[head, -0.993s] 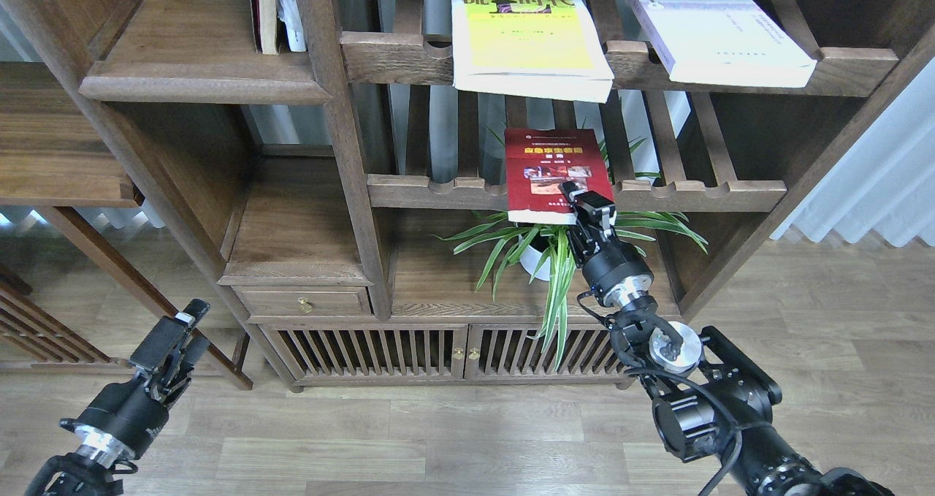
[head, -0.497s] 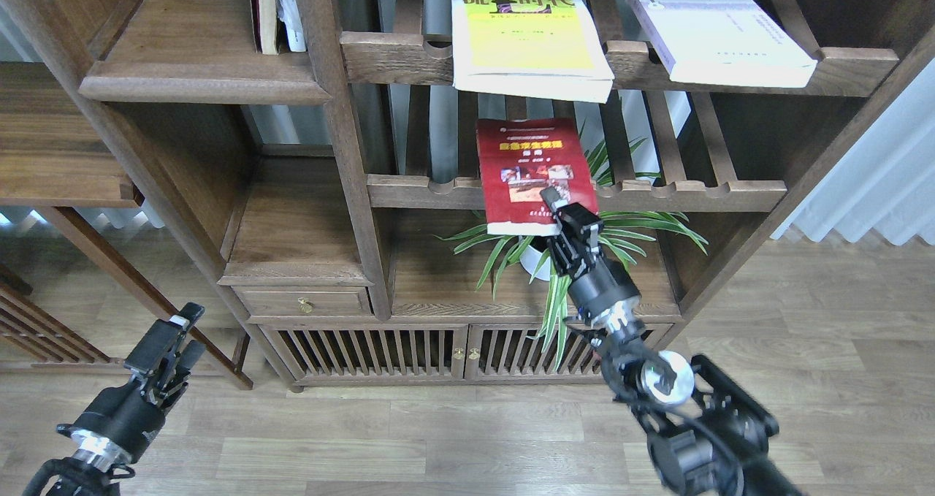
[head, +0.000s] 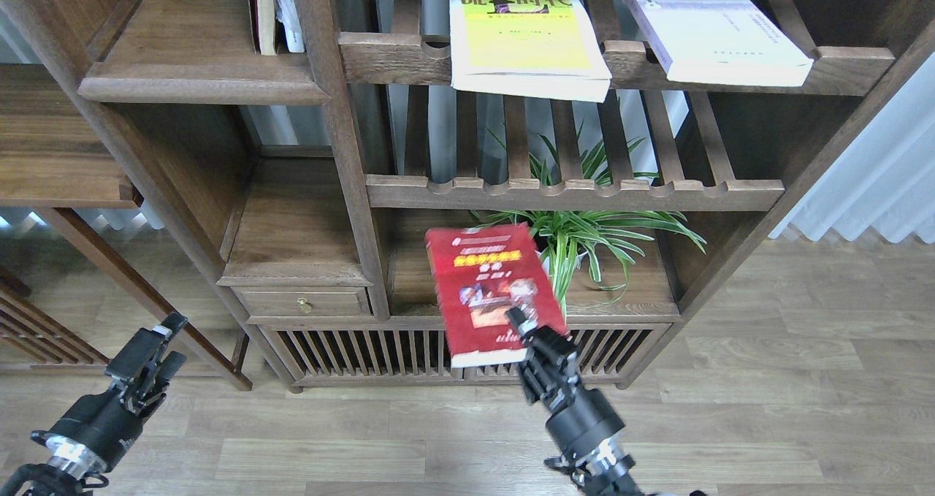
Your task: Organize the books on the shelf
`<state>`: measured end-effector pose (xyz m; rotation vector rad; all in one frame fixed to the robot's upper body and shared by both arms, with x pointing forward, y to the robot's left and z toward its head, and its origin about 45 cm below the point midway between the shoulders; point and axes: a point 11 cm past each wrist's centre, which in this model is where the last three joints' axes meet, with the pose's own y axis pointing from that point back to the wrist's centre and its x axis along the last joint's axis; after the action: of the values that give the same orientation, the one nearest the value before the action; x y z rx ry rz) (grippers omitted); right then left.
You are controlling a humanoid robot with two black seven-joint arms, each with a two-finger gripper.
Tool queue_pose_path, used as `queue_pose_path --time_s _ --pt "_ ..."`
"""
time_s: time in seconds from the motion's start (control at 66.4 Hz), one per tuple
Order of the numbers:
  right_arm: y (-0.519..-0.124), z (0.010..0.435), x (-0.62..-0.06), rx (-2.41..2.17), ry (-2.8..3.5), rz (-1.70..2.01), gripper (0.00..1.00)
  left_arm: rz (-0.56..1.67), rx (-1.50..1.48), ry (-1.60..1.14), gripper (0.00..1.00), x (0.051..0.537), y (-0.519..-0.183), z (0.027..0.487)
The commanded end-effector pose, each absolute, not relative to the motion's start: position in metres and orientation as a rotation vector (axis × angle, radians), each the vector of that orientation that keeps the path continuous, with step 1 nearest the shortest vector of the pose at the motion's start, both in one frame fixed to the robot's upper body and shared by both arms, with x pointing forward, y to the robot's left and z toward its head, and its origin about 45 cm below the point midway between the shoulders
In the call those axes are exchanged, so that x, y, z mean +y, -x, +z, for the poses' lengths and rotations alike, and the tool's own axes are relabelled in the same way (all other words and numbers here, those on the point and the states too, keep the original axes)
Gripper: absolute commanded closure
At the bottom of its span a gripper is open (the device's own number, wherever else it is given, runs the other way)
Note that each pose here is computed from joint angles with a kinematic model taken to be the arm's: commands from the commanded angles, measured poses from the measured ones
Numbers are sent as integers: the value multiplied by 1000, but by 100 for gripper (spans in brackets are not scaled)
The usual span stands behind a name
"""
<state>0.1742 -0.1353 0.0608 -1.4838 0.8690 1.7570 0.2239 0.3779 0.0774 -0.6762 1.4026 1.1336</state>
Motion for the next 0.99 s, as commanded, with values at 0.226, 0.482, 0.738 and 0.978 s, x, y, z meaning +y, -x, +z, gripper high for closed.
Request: queue_pose_path --time_s 0.226,0.482,0.738,0.978 --pt "-156 58 -109 790 1564 1857 95 1023 1550 585 5 390 -240 110" --pt "-151 60 -96 737 1609 1896 95 898 1647 448 6 340 -229 96" --pt "-153 61 -95 732 1615 1894 95 864 1702 442 7 326 -225 90" --pt "-144 61 -83 690 1637 1935 95 771 1727 426 7 290 -233 88"
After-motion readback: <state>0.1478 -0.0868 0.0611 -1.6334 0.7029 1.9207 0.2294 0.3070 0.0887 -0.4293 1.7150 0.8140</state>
